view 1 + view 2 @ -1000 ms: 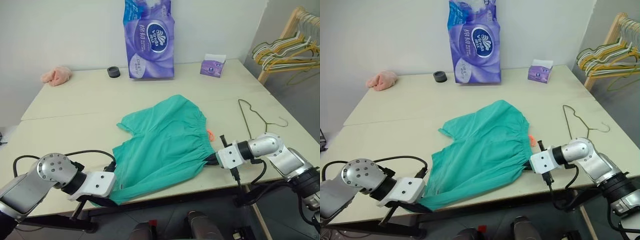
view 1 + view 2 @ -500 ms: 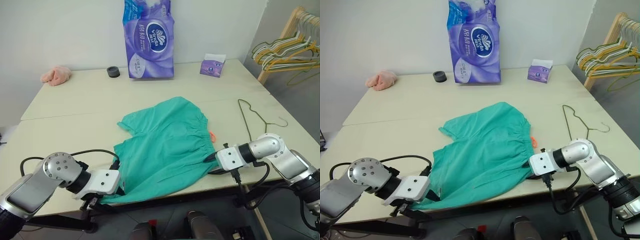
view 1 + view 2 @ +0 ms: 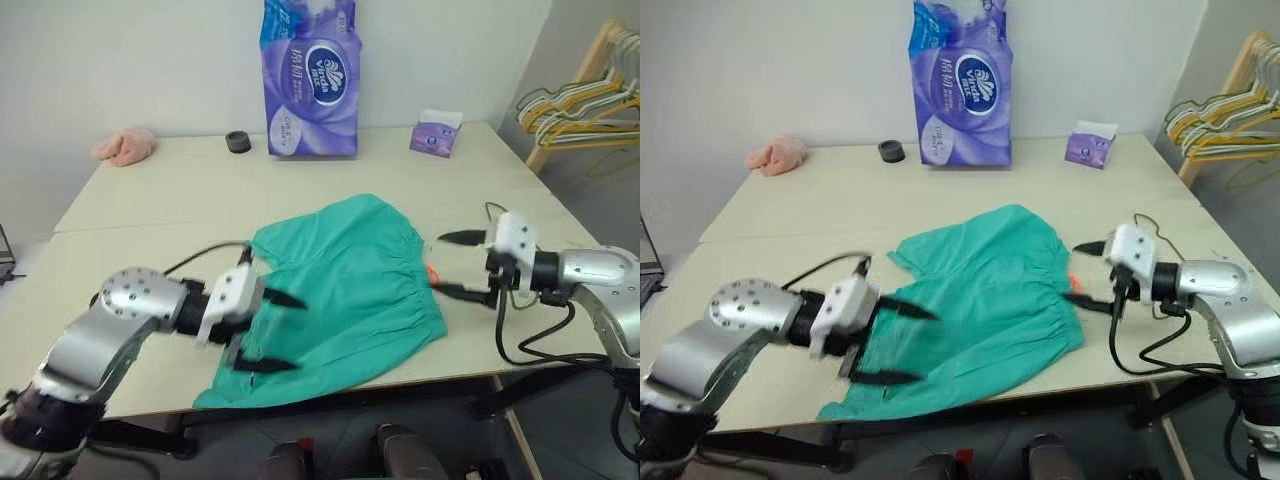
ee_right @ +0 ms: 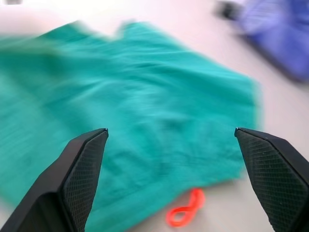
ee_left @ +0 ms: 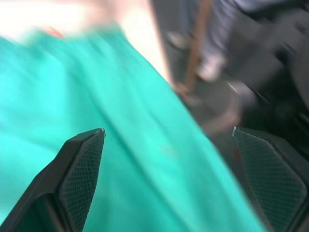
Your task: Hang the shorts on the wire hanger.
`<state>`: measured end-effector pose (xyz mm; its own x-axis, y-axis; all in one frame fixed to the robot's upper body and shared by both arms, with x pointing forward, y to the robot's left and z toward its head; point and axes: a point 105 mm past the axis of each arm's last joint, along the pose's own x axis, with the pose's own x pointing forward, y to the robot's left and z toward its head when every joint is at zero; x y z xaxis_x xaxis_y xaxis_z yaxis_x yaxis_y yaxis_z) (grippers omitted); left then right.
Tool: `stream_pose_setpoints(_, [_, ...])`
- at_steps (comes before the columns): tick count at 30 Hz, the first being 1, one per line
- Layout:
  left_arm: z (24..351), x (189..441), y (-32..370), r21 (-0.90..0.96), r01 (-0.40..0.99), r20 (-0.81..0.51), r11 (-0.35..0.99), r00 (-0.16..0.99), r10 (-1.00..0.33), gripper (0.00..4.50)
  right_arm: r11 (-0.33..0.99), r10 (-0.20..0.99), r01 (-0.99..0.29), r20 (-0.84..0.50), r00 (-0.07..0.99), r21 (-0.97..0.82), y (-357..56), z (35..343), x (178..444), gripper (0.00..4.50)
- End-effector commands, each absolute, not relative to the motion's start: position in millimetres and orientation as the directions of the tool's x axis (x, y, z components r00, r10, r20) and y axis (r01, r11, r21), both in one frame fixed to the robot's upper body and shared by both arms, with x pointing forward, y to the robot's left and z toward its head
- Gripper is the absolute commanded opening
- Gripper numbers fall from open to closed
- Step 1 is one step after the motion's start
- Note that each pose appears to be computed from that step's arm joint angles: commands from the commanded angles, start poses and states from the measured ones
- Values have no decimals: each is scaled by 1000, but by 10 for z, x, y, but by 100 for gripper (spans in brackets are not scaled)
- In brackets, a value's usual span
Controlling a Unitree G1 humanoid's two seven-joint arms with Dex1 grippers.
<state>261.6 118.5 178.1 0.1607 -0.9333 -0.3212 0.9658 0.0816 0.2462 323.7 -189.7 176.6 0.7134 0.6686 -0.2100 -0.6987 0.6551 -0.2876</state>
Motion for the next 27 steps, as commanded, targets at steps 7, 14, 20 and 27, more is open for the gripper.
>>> stream_pose_setpoints(7, [2011, 2840, 1091, 298, 950, -259, 96, 177, -950, 450, 984, -54, 13, -228, 972, -176, -3042, 1494, 3595, 448])
stream_pose_setpoints(14, [1970, 2814, 1011, 300, 954, -293, 14, 106, -950, 450, 987, -131, 85, -373, 918, -137, -3273, 1159, 3791, 448])
stream_pose_setpoints(20, [1972, 2813, 996, 309, 951, -310, -6, 95, -946, 450, 997, -70, 42, -539, 839, -65, -3263, 841, 3857, 448])
stream_pose_setpoints(27, [1972, 2806, 993, 321, 947, -318, -5, 103, -942, 450, 995, -96, 96, -639, 763, -36, -3339, 631, 3827, 288])
